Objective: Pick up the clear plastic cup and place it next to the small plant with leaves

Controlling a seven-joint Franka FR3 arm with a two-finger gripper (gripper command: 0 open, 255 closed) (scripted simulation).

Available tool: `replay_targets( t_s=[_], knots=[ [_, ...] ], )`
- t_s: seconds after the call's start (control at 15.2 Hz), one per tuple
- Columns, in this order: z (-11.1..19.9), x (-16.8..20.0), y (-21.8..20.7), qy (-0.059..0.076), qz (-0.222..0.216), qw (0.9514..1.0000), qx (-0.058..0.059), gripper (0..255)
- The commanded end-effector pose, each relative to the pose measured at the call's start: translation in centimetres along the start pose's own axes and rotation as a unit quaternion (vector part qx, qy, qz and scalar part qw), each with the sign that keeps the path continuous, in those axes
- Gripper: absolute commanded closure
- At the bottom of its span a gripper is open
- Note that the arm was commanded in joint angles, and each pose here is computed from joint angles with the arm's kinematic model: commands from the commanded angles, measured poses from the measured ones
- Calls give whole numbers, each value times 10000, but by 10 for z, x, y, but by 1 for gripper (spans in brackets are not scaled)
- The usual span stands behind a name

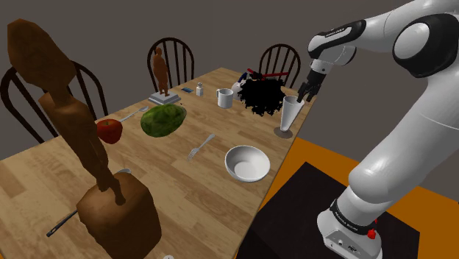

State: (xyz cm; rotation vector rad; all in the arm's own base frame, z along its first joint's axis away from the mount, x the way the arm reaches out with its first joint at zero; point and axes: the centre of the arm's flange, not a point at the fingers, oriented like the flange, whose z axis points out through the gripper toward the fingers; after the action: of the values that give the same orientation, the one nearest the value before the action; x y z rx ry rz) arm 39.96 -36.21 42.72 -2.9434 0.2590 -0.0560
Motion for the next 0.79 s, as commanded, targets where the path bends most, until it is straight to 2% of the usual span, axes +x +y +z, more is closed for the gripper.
replay_targets(
  t_s=[0.0, 0.2, 0.73],
  knots=[
    [-13, 0, 0, 0, 0, 10000, 0, 0],
    [-50, 0, 0, 0, 0, 10000, 0, 0],
    [-50, 0, 0, 0, 0, 10000, 0, 0]
  ],
)
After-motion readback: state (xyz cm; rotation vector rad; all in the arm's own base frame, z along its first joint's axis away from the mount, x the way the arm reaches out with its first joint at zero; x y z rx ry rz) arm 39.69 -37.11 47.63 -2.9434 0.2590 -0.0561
